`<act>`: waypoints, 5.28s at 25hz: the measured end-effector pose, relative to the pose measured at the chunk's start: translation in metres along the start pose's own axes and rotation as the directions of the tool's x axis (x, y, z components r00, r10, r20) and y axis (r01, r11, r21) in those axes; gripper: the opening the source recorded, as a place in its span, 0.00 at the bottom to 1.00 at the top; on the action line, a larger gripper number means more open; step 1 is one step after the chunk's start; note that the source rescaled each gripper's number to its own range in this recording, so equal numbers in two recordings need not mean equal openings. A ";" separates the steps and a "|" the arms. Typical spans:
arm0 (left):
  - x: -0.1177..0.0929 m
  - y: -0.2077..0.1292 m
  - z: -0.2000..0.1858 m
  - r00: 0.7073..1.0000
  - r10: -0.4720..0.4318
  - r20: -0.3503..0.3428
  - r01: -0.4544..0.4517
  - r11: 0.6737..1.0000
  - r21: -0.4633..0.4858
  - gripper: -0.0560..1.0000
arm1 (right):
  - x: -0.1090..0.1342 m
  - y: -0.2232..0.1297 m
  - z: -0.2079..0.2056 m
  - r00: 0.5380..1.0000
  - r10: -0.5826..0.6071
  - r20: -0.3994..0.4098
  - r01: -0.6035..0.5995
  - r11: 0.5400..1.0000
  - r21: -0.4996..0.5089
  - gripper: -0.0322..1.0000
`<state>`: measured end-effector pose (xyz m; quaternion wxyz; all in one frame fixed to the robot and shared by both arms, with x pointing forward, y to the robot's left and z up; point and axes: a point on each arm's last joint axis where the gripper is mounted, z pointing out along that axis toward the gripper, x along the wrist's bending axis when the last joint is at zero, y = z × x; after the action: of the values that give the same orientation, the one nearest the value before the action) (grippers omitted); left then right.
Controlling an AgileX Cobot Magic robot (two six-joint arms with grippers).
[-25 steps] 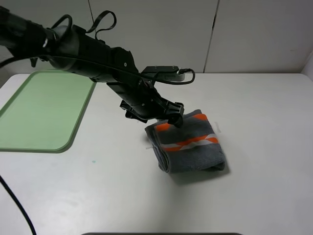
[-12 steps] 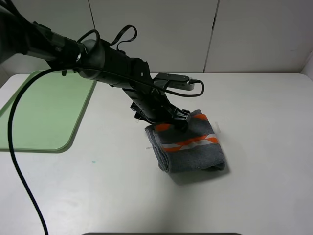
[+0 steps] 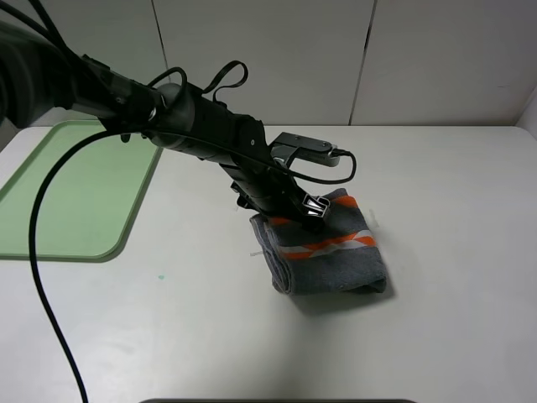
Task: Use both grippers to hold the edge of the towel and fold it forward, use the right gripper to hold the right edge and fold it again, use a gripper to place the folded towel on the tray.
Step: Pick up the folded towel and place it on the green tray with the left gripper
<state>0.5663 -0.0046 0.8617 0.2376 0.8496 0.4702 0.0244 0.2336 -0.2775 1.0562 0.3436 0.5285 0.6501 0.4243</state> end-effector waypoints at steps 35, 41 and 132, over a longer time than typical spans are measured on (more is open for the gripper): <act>0.010 0.002 -0.015 1.000 -0.010 0.000 0.010 0.997 0.072 0.30 | 0.000 0.000 0.000 1.000 0.002 -0.003 -0.002 1.000 -0.001 1.00; 0.056 0.013 -0.044 0.997 -0.030 -0.068 0.035 0.996 0.076 0.30 | 0.000 0.000 0.000 1.000 0.002 -0.004 -0.002 1.000 -0.001 1.00; 0.315 -0.068 -0.238 0.795 -0.433 -0.425 0.496 0.867 0.043 1.00 | 0.001 0.000 0.000 1.000 0.004 -0.006 -0.004 1.000 -0.002 1.00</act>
<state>0.6251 0.3720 0.9857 0.0690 0.6996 0.7037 0.1030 0.2336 -0.2770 1.0564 0.3416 0.5281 0.6496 0.4272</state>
